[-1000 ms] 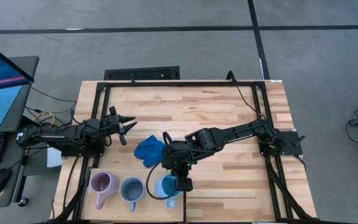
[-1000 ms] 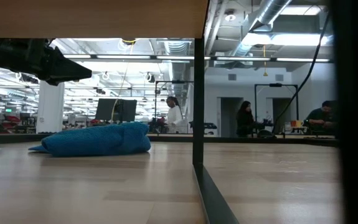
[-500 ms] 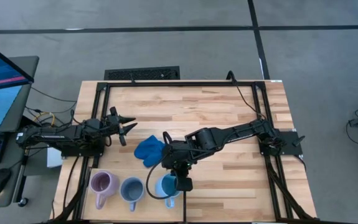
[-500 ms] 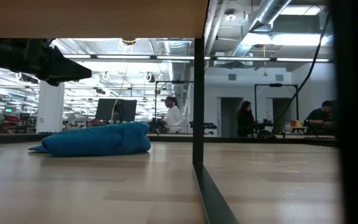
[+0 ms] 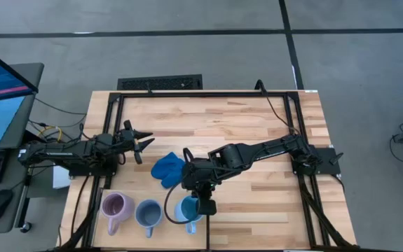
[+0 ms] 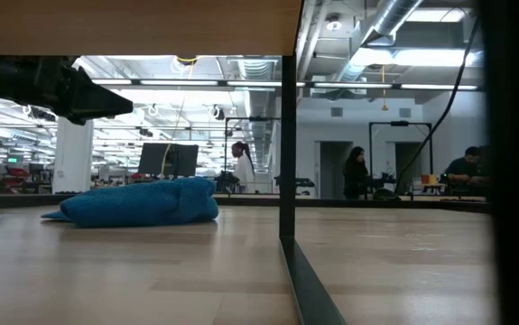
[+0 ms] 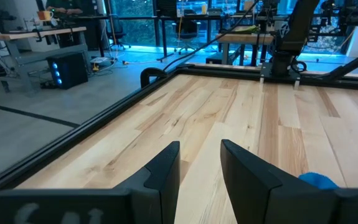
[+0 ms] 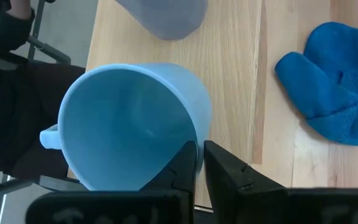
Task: Stack small to large cups/mugs on shelf
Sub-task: Put the light blue cup on the shelf
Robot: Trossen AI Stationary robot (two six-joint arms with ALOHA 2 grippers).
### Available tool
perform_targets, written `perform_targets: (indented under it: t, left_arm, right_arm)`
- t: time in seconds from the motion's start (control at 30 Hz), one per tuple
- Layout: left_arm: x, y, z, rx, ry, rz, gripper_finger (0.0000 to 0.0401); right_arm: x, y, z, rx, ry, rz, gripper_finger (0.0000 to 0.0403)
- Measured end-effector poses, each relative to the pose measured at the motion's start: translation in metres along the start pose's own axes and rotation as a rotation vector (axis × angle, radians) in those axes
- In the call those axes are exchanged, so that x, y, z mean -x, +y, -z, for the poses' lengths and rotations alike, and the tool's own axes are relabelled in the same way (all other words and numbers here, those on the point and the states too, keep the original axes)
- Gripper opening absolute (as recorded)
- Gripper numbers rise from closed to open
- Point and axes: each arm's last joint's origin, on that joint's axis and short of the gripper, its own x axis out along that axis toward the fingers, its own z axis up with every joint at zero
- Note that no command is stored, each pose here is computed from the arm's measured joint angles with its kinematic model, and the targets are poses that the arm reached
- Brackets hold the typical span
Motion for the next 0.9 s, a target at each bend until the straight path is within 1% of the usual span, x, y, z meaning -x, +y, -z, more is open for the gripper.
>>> perform_targets:
  t: [0.33, 0.43, 0.73, 0.9]
  left_arm:
    - [0.0000, 0.0000, 0.0000, 0.000, 0.000, 0.000, 0.0108]
    - [0.0000, 0.0000, 0.0001, 0.000, 0.001, 0.000, 0.0108]
    - [0.0000, -0.0002, 0.0001, 0.000, 0.001, 0.008, 0.0108]
    - [0.0000, -0.0002, 0.0002, 0.000, 0.001, 0.008, 0.0108]
  right_arm:
    - [0.0000, 0.0002, -0.0007, 0.009, -0.008, -0.001, 0.0053]
    - [0.0000, 0.0004, -0.0015, 0.011, -0.016, -0.003, 0.0058]
    - [0.0002, 0.0005, -0.0024, 0.012, -0.025, -0.005, 0.0120]
    - [0.0002, 0.0004, -0.0023, 0.012, -0.023, -0.005, 0.0146]
